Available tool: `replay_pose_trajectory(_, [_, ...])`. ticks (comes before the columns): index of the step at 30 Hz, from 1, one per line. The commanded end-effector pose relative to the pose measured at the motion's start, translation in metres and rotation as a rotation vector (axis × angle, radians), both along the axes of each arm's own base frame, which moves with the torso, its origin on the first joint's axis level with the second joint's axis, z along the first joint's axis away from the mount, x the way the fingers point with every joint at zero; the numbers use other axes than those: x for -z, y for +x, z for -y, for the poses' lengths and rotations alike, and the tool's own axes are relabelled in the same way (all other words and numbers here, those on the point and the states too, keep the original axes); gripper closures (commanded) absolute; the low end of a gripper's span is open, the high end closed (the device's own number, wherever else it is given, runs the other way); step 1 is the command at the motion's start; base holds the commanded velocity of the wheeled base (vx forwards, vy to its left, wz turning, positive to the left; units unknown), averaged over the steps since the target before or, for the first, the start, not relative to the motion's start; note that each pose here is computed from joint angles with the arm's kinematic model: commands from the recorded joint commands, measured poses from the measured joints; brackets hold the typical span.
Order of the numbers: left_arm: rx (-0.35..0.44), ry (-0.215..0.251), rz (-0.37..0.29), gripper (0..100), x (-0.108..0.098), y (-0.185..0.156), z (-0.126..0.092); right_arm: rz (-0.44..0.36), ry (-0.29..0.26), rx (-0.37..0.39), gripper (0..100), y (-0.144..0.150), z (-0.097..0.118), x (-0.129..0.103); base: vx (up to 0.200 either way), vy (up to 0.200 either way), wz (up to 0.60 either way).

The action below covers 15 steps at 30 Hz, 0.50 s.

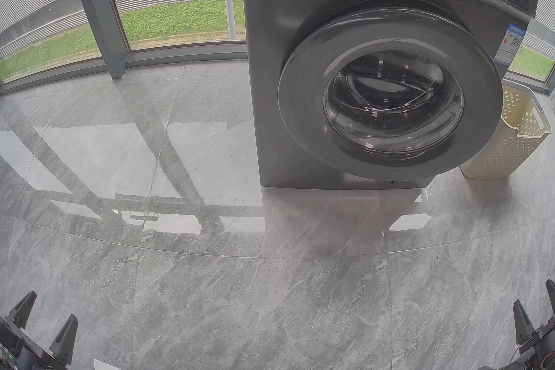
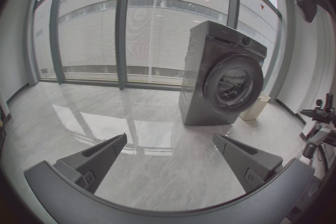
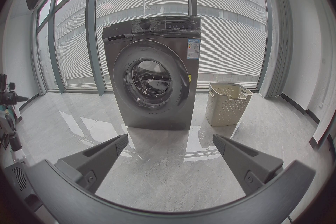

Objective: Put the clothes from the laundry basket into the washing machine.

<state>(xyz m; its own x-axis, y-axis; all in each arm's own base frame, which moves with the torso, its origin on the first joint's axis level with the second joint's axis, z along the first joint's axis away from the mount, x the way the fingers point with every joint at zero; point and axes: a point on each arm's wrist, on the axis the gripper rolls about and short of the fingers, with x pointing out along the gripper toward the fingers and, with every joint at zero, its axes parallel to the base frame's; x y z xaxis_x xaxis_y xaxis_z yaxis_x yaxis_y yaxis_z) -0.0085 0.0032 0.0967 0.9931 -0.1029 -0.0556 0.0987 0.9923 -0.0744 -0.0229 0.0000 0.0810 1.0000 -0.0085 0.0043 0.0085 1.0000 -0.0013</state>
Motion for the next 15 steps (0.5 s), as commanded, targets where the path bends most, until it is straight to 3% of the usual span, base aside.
replay_pose_trajectory(1, [-0.151, 0.008, 0.009, 0, 0.0156, -0.0074, 0.0002, -0.001, 0.0, 0.001, 0, 0.0001, 0.0, 0.0052, 0.0, 0.0, 0.0])
replay_pose_trajectory(2, [-0.151, 0.008, 0.009, 0, 0.0156, -0.0074, 0.0002, -0.001, 0.0, 0.001, 0, 0.0001, 0.0, 0.0052, 0.0, 0.0, 0.0])
replay_pose_trajectory(3, [-0.198, 0.021, 0.067, 0, 0.0176, -0.0128, 0.0022, -0.001, 0.0, 0.001, 0, 0.0001, 0.0, 0.0052, 0.0, 0.0, 0.0])
replay_pose_trajectory(15, [-0.137, 0.043, 0.06, 0, 0.0204, -0.0143, 0.0023, -0.001, 0.0, 0.001, 0, 0.0001, 0.0, 0.0052, 0.0, 0.0, 0.0])
